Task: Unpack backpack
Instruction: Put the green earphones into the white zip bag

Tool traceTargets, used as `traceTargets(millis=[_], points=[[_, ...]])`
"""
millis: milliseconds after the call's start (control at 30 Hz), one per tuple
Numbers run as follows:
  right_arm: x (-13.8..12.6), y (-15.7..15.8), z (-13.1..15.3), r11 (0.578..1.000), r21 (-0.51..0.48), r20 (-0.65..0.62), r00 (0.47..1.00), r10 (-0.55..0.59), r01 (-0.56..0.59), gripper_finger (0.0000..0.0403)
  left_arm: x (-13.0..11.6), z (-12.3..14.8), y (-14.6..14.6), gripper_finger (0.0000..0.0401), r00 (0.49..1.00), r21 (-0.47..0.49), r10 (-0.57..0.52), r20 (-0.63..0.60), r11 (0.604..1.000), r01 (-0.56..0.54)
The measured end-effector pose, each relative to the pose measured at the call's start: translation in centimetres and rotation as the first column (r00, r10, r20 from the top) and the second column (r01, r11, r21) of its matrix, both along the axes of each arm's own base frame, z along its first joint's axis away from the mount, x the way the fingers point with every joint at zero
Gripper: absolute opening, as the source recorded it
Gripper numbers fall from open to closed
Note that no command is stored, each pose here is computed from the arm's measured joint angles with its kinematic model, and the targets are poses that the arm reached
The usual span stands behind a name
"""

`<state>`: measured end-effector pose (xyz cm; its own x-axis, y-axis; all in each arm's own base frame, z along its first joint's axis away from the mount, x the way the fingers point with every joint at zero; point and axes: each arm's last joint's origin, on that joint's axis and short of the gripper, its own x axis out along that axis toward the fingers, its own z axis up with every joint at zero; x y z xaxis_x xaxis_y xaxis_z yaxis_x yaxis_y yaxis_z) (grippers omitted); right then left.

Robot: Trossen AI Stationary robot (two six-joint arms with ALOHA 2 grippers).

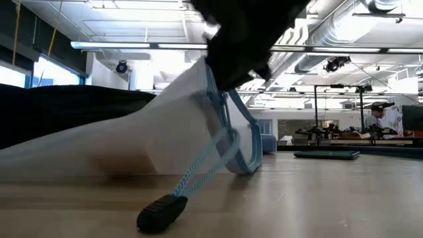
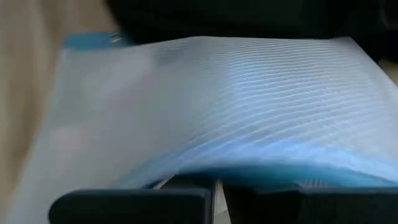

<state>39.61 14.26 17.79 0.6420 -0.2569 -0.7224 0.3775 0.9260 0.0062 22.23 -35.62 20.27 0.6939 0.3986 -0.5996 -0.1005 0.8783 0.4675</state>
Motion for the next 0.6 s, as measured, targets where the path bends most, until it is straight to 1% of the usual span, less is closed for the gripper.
traceTargets(millis=[67, 200, 333, 433, 600], points=[[0.9, -0.9, -0.5, 1.000, 0.024, 0.009, 1.000, -0.009, 0.009, 0.0000, -0.4, -0.1, -0.3, 0.0000, 0.999, -0.007, -0.021, -0.042, 1.000, 0.021], [2.2, -2.2, -2.8, 0.999, 0.049, -0.003, 1.000, -0.022, 0.022, 0.0000, -1.3, -0.2, -0.8, 0.0000, 0.994, -0.037, -0.049, -0.097, 0.998, 0.046], [3.0, -2.5, -3.0, 0.997, 0.024, 0.031, 0.997, 0.070, -0.071, 0.0009, -2.1, -0.2, -1.5, 0.0000, 0.994, -0.065, -0.072, -0.082, 0.996, 0.067], [3.1, -2.4, -3.0, 0.991, 0.013, 0.014, 0.991, 0.131, -0.131, 0.0043, -2.3, -0.2, -1.9, 0.0000, 0.995, -0.083, -0.082, -0.059, 0.994, 0.077], [2.6, -2.3, -2.4, 0.977, 0.043, -0.022, 0.977, 0.210, -0.209, 0.0131, -2.1, -1.4, -2.5, 0.0000, 0.996, -0.066, -0.087, -0.027, 0.994, 0.085]])
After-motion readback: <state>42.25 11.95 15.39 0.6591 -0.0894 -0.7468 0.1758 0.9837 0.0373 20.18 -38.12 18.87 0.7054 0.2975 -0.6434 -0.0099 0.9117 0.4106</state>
